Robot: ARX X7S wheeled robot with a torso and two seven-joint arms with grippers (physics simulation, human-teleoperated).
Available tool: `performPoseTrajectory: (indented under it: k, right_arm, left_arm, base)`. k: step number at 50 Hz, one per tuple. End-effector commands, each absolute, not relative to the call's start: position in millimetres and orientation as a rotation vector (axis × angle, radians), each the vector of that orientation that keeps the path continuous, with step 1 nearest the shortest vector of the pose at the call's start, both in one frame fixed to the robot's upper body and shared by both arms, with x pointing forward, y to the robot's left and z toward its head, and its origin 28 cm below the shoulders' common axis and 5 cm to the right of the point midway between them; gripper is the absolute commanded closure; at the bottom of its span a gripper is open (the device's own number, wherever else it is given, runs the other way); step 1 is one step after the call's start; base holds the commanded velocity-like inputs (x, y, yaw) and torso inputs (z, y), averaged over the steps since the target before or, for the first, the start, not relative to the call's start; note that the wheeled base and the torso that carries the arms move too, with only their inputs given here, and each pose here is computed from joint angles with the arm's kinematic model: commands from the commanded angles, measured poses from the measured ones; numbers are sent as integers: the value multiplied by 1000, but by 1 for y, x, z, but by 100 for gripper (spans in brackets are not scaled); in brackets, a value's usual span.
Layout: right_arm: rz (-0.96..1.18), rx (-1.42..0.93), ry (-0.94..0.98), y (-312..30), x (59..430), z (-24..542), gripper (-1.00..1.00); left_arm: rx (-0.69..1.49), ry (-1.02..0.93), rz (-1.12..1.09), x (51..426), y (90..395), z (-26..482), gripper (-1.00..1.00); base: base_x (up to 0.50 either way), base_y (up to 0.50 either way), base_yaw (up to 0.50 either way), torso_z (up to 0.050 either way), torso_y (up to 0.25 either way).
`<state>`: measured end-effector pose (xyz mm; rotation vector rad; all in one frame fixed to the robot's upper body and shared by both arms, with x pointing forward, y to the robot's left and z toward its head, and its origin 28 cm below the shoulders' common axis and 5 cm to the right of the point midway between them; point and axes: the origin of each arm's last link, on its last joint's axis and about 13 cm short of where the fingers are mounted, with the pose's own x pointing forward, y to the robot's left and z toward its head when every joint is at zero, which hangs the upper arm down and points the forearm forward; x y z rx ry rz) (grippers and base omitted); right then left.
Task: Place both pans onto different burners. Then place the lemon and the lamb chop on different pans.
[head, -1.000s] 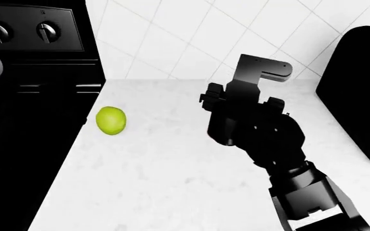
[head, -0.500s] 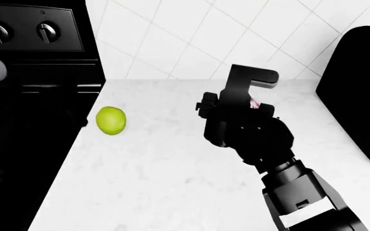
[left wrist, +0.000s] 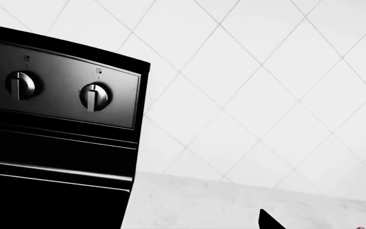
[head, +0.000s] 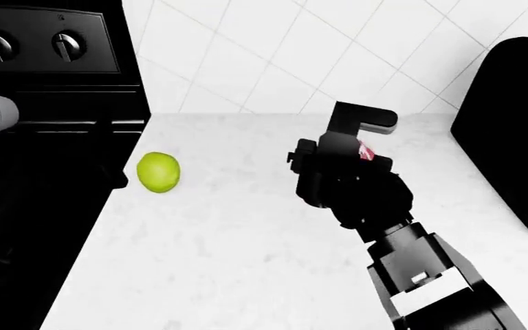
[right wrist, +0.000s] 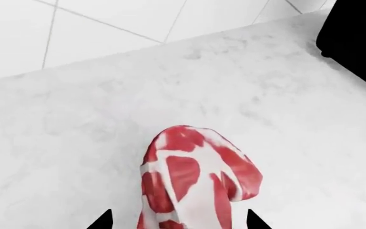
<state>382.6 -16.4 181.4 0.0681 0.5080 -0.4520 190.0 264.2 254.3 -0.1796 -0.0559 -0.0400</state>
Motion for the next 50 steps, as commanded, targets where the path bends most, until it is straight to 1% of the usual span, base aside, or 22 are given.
performPoseTrajectory:
  k: [1, 21, 22, 35, 38, 45, 50]
  right_arm:
    - [-474, 68, 533, -21, 389, 173, -100]
    - [-458, 92, 603, -24, 392, 163, -100]
    - [-456, 94, 604, -24, 392, 163, 100]
    - [-413, 153, 544, -28, 388, 173, 100]
    - [-387, 183, 483, -33, 384, 186, 100]
    - [-299, 239, 317, -44, 357, 234, 100]
    - [-157, 186, 222, -54, 332, 264, 100]
  left_arm:
    - [-182, -54, -37, 191, 265, 252, -100]
    - [-183, -60, -43, 190, 265, 253, -100]
    - [-183, -60, -43, 190, 265, 253, -100]
    - [-186, -55, -40, 188, 265, 250, -100]
    - [-184, -54, -44, 190, 263, 250, -100]
    - [-188, -47, -67, 192, 257, 250, -100]
    - [-175, -32, -82, 191, 253, 248, -100]
  base:
    - [0, 0, 0, 0, 0]
    - [0, 0, 0, 0, 0]
    - [0, 0, 0, 0, 0]
    - [0, 0, 0, 0, 0]
    - [0, 0, 0, 0, 0]
    - [0, 0, 0, 0, 0]
    - [0, 0, 0, 0, 0]
